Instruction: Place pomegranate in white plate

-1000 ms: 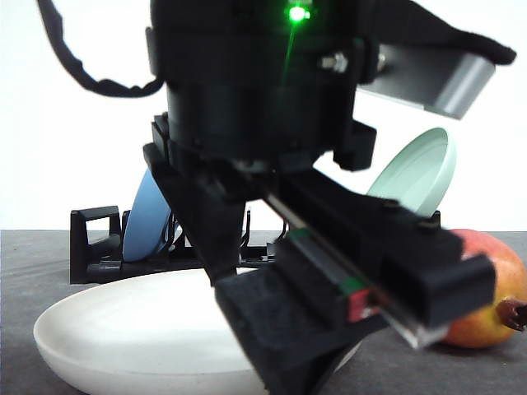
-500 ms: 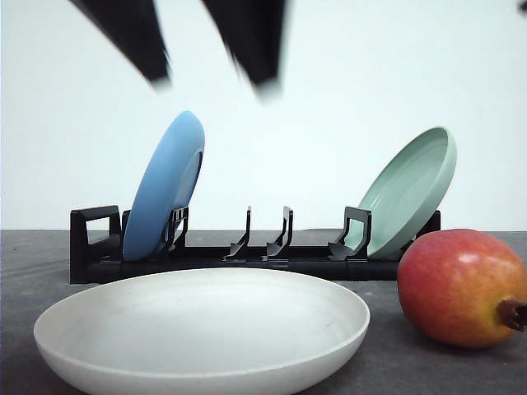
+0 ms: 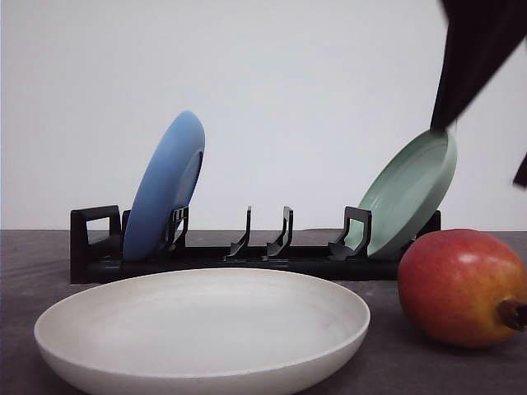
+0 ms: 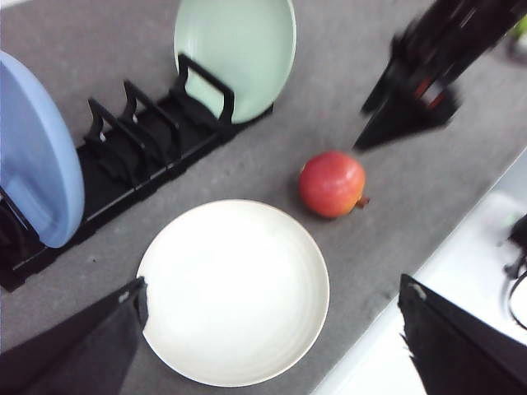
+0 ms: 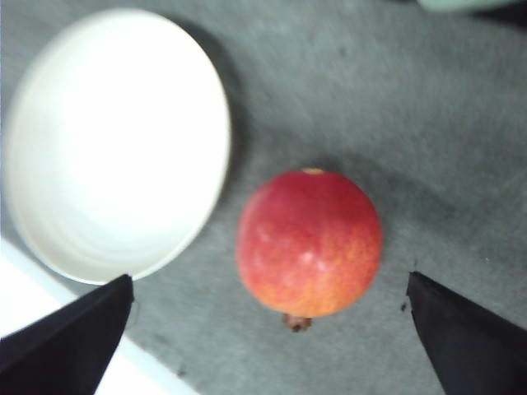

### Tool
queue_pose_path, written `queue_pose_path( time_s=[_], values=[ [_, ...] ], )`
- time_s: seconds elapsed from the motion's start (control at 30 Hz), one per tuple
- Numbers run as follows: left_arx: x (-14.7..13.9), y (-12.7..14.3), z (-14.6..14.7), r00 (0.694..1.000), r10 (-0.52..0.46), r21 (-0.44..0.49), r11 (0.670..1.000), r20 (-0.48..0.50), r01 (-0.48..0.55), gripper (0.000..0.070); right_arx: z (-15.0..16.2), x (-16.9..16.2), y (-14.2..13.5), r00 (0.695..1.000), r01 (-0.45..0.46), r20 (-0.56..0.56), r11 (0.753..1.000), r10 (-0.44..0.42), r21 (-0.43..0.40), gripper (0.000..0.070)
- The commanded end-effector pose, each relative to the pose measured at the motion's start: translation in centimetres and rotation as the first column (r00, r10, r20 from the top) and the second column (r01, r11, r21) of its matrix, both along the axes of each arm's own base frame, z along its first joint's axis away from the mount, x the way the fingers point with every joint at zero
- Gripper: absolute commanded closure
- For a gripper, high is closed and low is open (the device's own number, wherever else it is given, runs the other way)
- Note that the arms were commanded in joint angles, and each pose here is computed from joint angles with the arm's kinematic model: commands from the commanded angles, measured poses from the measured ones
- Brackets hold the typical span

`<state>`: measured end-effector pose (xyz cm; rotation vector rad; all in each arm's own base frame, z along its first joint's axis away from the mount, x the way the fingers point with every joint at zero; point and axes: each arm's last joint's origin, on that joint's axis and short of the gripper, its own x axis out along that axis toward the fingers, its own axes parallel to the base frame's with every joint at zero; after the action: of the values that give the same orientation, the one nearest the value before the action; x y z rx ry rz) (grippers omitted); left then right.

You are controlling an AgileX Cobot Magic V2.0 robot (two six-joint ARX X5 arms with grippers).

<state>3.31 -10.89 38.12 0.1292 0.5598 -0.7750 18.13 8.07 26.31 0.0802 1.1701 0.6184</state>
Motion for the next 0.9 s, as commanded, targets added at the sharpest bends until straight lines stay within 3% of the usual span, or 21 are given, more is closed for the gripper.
queue_pose_path(
  time_s=[0.0,0.37,0.6,0.7,0.8,0.87],
  values=[
    [-0.3,0.6,0.0,1.000,-0.013,-0.024,1.000,0.004,0.014,0.0107,-0.3,0.7,0.6,1.000,-0.018,-0.007,1.000,0.018,-0.022,0.0000],
    [-1.0,4.7,-4.6,0.998,0.028,-0.115,0.993,-0.052,-0.034,0.0108,-4.8,3.8,3.3,0.995,-0.049,-0.097,0.988,0.035,-0.144,0.0000],
    [-1.2,6.1,-5.3,0.997,0.036,-0.170,0.984,-0.062,-0.046,0.0109,-7.0,4.4,4.4,0.982,-0.085,-0.182,0.981,0.052,-0.176,0.0013],
    [-1.2,6.4,-5.3,0.998,0.035,-0.180,0.983,-0.060,-0.046,0.0109,-7.5,4.4,4.6,0.978,-0.089,-0.204,0.979,0.050,-0.184,0.0086],
    [-1.2,6.4,-5.3,0.998,0.035,-0.182,0.982,-0.060,-0.046,0.0109,-7.6,4.4,4.7,0.976,-0.094,-0.213,0.978,0.053,-0.187,0.0238],
    [-1.2,6.4,-5.3,0.998,0.035,-0.182,0.982,-0.060,-0.046,0.0109,-7.6,4.4,4.7,0.976,-0.088,-0.214,0.979,0.047,-0.186,0.0254]
  ],
)
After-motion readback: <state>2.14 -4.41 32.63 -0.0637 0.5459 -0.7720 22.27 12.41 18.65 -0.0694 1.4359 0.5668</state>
